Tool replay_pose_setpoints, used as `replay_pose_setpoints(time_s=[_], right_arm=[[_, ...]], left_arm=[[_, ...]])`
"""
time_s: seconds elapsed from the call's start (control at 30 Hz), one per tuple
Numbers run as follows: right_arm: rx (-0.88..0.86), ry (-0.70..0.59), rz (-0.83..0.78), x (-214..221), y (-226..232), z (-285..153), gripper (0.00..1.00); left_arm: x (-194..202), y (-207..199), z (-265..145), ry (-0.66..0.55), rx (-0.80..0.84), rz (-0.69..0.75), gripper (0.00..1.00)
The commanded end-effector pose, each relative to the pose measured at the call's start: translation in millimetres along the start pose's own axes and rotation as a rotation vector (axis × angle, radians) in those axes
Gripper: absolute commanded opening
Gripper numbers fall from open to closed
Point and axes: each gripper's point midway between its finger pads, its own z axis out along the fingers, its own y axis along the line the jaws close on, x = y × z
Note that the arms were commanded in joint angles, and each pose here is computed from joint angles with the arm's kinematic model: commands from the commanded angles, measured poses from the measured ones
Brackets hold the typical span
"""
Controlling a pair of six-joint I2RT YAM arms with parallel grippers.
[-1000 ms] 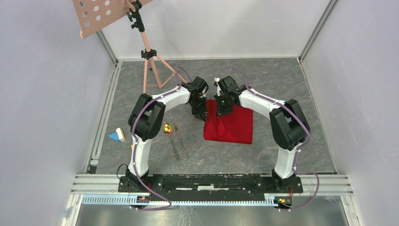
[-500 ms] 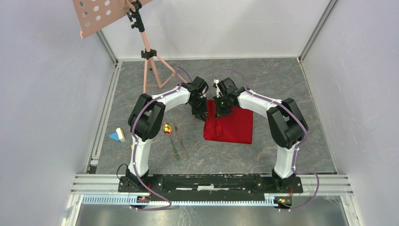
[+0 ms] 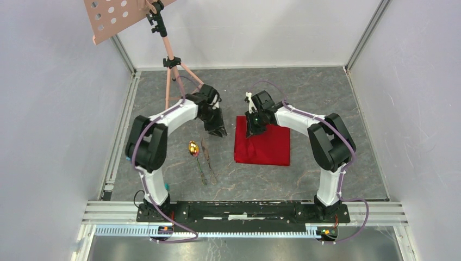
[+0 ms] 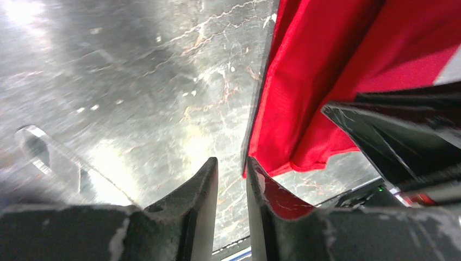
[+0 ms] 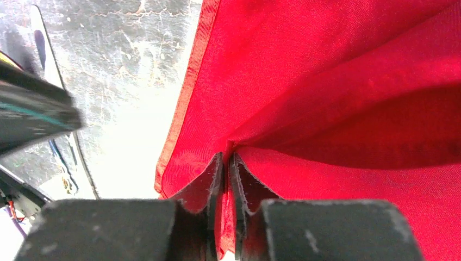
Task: Fold the napkin into a case and place the utensils inside
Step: Fold the square-folded napkin at the center of the board.
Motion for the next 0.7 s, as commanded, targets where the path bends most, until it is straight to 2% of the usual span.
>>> replay_pose_setpoints(time_s=[0.0,0.17,0.37,0.57,0.67], right_arm=[[-0.074,-0.018,-0.022,-1.7,12.7,2.8,0.16],[-0.147,-0.020,-0.032,-2.9,25.9,-0.3,0.25],[-0.208,-0.063,-0.054,-14.1,40.8,-13.7,0.44],[-0.240,-0.094,-0.075,-21.4,49.1,-25.3,0.49],[-0.239,-0.115,-0.076,-23.5,44.5,-31.8,0.49]], left_arm=[[-5.2,-10.6,-50.9,-0.098,0.079,0.103,0.34],[0.0,-14.4,-59.8,-0.096,0.119,0.135,0.35],[1.6,-27.7,-65.0,-0.080,0.190,0.110,0.35],[4.3,-28.2,-61.2,-0.072,0.202,0.093,0.37],[6.7,-29.7,-53.9,-0.043,0.210,0.087,0.43]])
